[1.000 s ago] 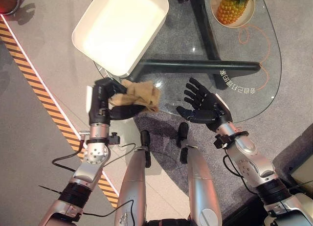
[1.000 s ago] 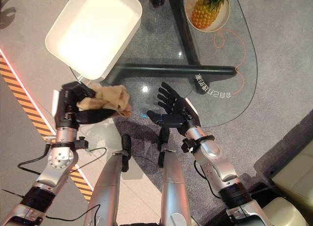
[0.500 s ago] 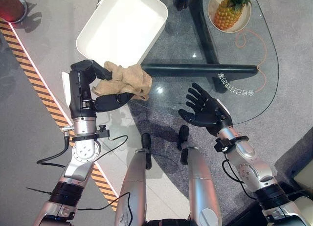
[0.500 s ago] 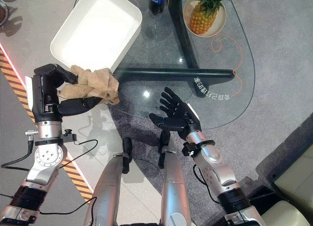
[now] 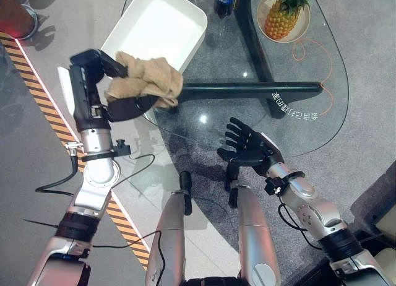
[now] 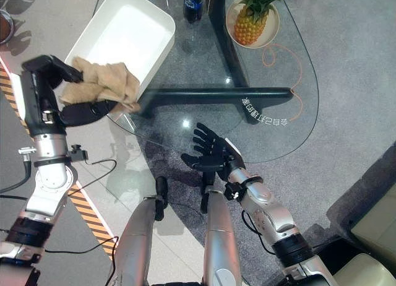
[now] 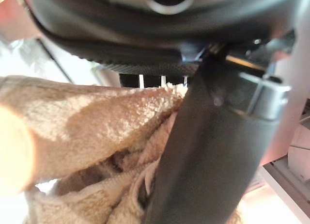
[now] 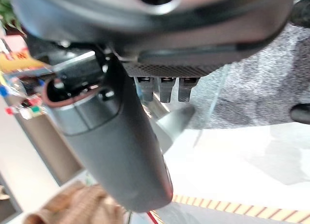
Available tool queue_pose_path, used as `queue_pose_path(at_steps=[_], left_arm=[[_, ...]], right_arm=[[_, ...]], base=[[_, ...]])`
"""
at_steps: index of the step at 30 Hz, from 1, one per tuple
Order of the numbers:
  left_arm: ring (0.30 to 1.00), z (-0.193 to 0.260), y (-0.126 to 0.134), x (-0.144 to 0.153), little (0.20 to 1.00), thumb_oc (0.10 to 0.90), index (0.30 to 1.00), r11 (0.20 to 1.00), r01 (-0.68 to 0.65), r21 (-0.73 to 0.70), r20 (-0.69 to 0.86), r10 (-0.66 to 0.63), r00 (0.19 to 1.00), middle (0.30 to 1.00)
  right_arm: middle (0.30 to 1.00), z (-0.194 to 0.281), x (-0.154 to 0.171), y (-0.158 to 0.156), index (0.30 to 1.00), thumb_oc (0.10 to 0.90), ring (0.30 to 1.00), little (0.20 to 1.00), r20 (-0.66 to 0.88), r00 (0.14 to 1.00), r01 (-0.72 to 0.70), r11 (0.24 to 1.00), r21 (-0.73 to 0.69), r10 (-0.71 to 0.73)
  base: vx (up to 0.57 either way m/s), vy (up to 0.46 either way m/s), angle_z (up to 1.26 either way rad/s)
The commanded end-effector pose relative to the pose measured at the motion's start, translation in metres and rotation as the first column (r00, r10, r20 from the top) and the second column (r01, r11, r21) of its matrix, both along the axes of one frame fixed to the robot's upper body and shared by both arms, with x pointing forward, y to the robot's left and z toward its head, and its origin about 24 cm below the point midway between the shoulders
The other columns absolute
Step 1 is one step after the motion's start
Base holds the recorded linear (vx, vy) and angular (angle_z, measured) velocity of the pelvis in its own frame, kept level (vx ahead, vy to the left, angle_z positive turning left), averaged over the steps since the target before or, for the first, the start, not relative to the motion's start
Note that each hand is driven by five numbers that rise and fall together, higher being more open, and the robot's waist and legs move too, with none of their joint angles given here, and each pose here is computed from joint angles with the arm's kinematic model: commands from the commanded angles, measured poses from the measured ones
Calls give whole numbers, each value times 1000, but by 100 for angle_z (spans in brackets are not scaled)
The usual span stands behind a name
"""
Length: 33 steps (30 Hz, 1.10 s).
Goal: Wipe the table with a cloth and put it in the basket.
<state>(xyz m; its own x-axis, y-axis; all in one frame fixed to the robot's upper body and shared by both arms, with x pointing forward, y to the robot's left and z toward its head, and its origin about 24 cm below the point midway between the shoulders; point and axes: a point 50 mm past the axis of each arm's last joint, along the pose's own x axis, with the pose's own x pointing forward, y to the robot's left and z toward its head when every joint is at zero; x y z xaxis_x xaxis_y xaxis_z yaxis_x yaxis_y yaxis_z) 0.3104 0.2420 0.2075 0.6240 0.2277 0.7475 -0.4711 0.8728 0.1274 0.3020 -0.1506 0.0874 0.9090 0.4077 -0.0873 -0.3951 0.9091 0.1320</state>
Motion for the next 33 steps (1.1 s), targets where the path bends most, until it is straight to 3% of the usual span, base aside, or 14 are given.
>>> queue_pose_path(at_steps=[1,20,33], left_arm=[[300,62,1,-13,200,100,300,1000,-18,-8,285,20,958,300],[300,99,41,18,200,100,300,925,-377,41,210,361,909,300],[300,138,59,8,200,100,300,829,-557,-45,310,542,781,300]], right_arm=[[900,34,2,7,900,800,900,900,115,990,-92,995,47,86],[900,34,12,3,900,800,900,900,66,996,-70,997,38,67],[900,46,17,-9,900,800,900,900,101,993,-70,997,36,66]], base=[[43,74,-3],[17,49,-7],[-26,56,-6]])
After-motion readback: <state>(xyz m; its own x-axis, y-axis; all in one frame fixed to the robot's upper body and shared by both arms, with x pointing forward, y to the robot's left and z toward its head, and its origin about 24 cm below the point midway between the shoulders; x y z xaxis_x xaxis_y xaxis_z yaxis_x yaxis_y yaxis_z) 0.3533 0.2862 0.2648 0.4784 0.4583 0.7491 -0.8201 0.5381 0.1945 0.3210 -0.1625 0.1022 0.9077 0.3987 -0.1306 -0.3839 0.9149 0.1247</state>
